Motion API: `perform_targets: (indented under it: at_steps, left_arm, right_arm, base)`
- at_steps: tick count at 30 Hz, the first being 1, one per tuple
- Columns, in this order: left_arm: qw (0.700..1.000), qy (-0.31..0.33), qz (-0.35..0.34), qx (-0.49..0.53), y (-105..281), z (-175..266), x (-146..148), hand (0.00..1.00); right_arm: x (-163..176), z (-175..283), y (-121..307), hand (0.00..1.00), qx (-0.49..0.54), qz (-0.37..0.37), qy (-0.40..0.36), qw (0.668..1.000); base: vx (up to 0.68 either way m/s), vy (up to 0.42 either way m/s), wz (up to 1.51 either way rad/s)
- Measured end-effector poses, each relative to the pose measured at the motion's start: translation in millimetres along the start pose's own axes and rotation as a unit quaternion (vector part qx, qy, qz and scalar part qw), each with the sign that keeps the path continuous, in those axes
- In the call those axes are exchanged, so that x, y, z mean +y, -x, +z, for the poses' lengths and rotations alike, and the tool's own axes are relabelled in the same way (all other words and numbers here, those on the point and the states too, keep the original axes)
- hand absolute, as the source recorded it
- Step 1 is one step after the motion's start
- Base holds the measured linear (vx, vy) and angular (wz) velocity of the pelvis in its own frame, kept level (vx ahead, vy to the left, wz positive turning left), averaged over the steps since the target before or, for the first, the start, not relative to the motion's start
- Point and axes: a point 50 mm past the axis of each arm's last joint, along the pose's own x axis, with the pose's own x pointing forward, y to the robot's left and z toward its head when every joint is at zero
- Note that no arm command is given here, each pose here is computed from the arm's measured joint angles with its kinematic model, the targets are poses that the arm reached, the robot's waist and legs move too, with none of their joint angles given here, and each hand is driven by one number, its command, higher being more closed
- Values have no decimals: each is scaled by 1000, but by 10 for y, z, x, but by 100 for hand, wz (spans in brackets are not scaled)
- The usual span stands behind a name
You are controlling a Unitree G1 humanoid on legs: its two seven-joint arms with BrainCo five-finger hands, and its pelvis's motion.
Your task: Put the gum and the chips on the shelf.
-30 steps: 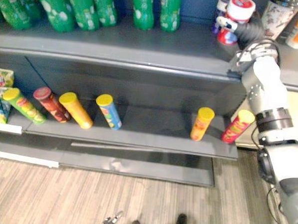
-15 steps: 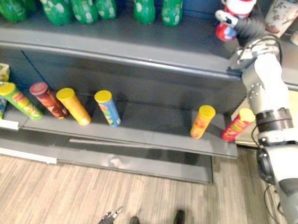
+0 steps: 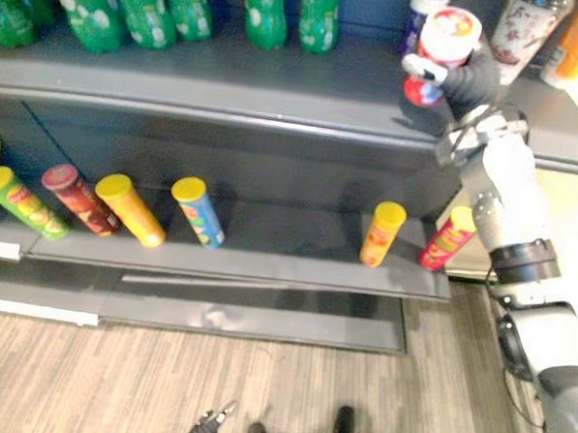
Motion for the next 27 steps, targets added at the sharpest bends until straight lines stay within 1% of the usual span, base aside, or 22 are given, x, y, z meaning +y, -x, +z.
perform_targets:
  at_steps: [10, 18, 19, 27]
  left_arm:
    - [1000, -9, -2, 0, 0, 2, 2, 0]
    - [1000, -8, -1, -1, 0, 6, 9, 0]
    - [1000, -7, -1, -1, 0, 6, 10, 0]
    - [1000, -6, 0, -1, 0, 7, 14, 0]
  right_arm:
    - [-28, -22, 32, 100, 0, -9, 1, 1000]
    - [-137, -72, -4, 100, 18, -36, 4, 999]
    - [-149, -68, -23, 0, 21, -40, 6, 999]
    - [-177, -45, -71, 0, 23, -62, 6, 998]
  base:
    - [0, 0, 0]
    - [0, 0, 0]
    - [0, 0, 0]
    - [0, 0, 0]
